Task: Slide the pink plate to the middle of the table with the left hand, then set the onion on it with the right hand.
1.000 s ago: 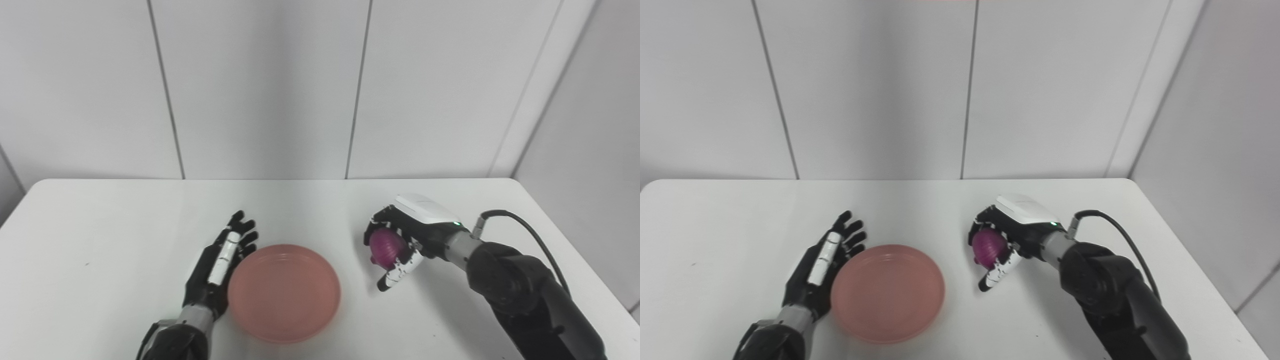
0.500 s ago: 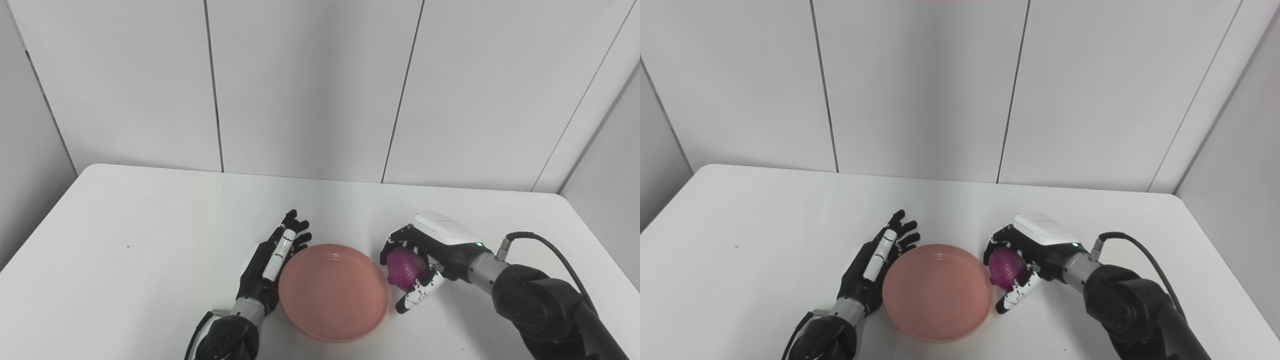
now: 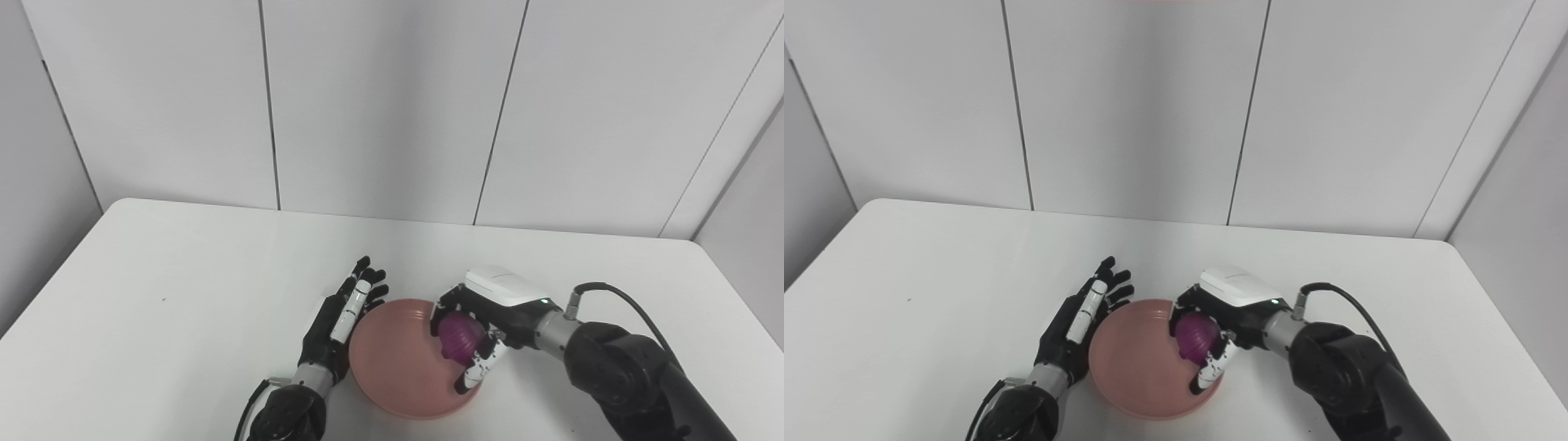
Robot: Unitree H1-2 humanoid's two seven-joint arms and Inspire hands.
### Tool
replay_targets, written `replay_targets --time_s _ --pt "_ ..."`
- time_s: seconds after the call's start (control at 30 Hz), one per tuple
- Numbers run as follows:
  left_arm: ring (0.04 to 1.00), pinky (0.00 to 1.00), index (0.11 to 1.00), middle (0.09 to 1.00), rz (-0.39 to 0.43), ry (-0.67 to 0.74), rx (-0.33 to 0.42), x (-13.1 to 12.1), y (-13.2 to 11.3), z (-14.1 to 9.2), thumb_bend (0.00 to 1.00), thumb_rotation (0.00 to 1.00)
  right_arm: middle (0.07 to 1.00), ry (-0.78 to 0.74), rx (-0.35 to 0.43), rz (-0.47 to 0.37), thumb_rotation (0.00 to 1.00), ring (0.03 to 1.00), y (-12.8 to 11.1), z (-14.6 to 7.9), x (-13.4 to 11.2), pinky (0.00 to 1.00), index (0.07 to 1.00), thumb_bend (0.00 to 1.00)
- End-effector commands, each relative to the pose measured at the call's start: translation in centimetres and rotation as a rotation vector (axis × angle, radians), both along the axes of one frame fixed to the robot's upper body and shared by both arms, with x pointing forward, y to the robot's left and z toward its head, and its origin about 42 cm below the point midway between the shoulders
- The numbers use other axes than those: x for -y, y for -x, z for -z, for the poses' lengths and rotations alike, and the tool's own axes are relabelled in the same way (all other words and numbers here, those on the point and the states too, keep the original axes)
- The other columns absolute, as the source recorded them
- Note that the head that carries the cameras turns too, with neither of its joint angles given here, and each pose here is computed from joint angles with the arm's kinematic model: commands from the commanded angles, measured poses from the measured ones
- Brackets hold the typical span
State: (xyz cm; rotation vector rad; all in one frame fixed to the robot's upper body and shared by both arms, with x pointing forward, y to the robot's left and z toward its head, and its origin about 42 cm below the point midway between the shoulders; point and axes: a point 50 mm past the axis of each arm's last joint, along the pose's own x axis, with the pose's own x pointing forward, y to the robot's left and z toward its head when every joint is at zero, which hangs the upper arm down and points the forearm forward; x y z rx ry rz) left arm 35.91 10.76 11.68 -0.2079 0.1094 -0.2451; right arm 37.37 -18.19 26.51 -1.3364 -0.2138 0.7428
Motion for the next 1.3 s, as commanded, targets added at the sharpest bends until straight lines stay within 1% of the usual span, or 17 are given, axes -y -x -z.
replay_targets --time_s 0.0,0.13,0.23,0.37,0.47,0.67,0.9,1.07,1.17,1.27 --pt "0.877 0.90 0.949 0.902 -0.001 -0.020 -0.174 -0.2 1.6 3.6 0.64 0.81 0.453 -0.003 0.079 -0.041 0.01 0.400 -0.6 -2.3 -1.3 0.32 0.515 0.53" --pt "0.876 0.89 0.947 0.896 -0.002 -0.028 -0.170 -0.5 1.6 3.6 0.64 0.81 0.465 0.009 0.075 -0.070 0.01 0.416 -0.9 -2.6 -3.0 0.34 0.506 0.53" --pt "0.885 0.89 0.946 0.902 -0.002 -0.026 -0.172 -0.6 1.6 3.7 0.64 0.81 0.450 0.007 0.073 -0.090 0.01 0.396 -1.0 -2.9 -4.0 0.32 0.514 0.53" --pt "0.875 0.88 0.940 0.898 -0.004 -0.026 -0.170 -0.7 1.6 3.7 0.64 0.81 0.428 0.005 0.079 -0.112 0.01 0.360 -1.2 -3.2 -4.9 0.29 0.523 0.52" --pt "0.874 0.88 0.937 0.897 -0.004 -0.022 -0.170 -0.7 1.6 3.6 0.64 0.81 0.430 0.007 0.076 -0.124 0.01 0.367 -1.4 -3.0 -5.3 0.30 0.524 0.52" --pt "0.875 0.89 0.943 0.900 -0.001 -0.023 -0.166 -0.9 1.6 3.6 0.64 0.81 0.440 0.025 0.052 -0.104 0.01 0.390 -2.2 -2.1 -5.1 0.32 0.524 0.52" --pt "0.882 0.89 0.945 0.903 0.001 -0.021 -0.173 -1.1 1.7 3.6 0.64 0.80 0.442 0.044 0.034 -0.058 0.01 0.391 -3.2 -0.9 -4.2 0.32 0.524 0.52" --pt "0.879 0.88 0.945 0.901 0.001 -0.017 -0.175 -1.1 1.8 3.5 0.64 0.80 0.444 0.077 0.053 -0.047 0.01 0.385 -3.4 -0.5 -3.9 0.31 0.518 0.52" --pt "0.890 0.89 0.946 0.902 0.001 -0.014 -0.177 -1.1 1.8 3.6 0.64 0.79 0.470 0.093 0.074 -0.042 0.01 0.421 -3.4 -0.4 -3.8 0.34 0.498 0.53" --pt "0.887 0.89 0.944 0.900 -0.001 -0.018 -0.180 -1.1 1.8 3.6 0.64 0.79 0.467 0.096 0.082 -0.040 0.01 0.420 -3.4 -0.4 -3.8 0.33 0.501 0.53"
